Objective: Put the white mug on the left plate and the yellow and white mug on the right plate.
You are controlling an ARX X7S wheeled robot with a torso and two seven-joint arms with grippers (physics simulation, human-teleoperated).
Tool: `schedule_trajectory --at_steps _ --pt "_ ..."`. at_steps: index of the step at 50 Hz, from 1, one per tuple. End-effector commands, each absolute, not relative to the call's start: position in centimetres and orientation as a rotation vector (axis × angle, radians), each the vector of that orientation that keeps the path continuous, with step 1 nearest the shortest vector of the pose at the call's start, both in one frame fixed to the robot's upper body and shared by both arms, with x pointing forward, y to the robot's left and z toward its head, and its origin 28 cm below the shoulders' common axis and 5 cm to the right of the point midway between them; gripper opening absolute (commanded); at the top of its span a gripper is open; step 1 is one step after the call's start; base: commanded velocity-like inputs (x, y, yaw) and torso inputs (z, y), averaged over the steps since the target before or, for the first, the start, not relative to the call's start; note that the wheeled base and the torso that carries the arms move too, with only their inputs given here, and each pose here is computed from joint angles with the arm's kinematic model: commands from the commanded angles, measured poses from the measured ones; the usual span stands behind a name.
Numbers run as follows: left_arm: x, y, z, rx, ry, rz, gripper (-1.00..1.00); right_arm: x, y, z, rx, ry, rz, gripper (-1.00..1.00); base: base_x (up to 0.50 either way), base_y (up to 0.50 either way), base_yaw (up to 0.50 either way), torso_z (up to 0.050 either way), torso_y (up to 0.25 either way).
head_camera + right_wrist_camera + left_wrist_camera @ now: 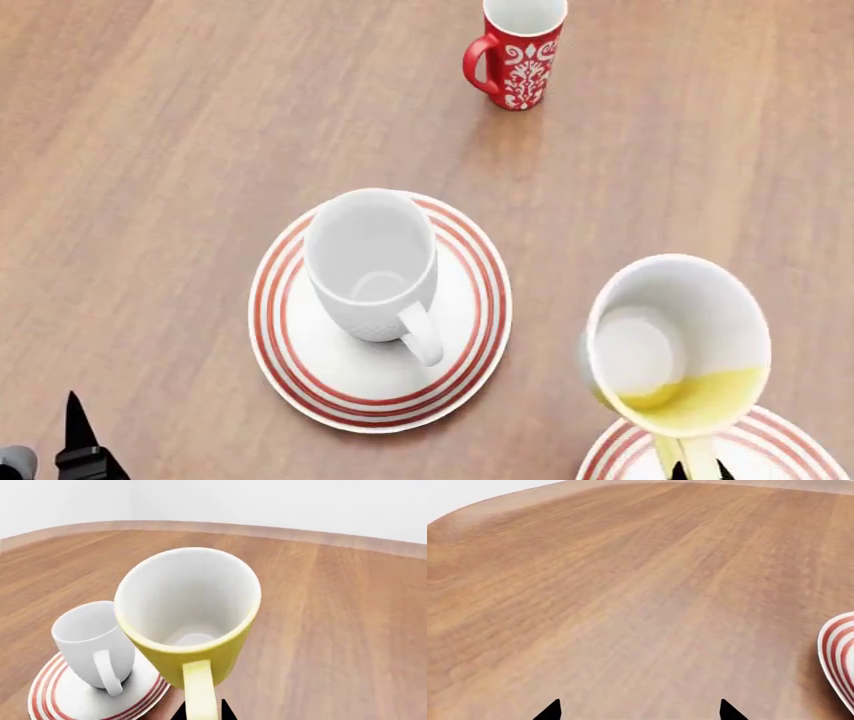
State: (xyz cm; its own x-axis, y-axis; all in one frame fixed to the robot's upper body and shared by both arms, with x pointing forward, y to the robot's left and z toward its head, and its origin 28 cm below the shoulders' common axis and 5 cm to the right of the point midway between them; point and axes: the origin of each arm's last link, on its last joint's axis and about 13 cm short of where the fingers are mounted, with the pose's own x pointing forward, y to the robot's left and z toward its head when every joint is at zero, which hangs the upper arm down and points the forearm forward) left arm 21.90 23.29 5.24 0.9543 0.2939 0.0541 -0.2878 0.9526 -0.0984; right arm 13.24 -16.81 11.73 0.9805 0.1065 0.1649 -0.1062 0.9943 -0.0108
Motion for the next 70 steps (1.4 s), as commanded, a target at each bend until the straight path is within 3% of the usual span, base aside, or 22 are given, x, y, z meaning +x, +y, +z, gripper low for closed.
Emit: schedule_trajectory --at_steps 1,41,70 --pt "22.1 23.5 5.5 -0.101 -0.092 0.314 1.00 11.0 -17.9 10.8 -0.031 -0.142 0.076 -1.00 0.00 0.00 0.00 0.000 0.000" --pt "22.7 23.4 5.2 -0.084 -0.082 0.310 1.00 4.2 -20.1 6.8 0.014 -0.036 -0.068 -1.00 0.00 0.00 0.00 0.000 0.000" --pt "22.5 23.7 5.4 -0.090 -0.085 0.315 1.00 6.2 -19.8 3.4 0.085 0.020 -0.055 -1.00 0.00 0.00 0.00 0.000 0.000"
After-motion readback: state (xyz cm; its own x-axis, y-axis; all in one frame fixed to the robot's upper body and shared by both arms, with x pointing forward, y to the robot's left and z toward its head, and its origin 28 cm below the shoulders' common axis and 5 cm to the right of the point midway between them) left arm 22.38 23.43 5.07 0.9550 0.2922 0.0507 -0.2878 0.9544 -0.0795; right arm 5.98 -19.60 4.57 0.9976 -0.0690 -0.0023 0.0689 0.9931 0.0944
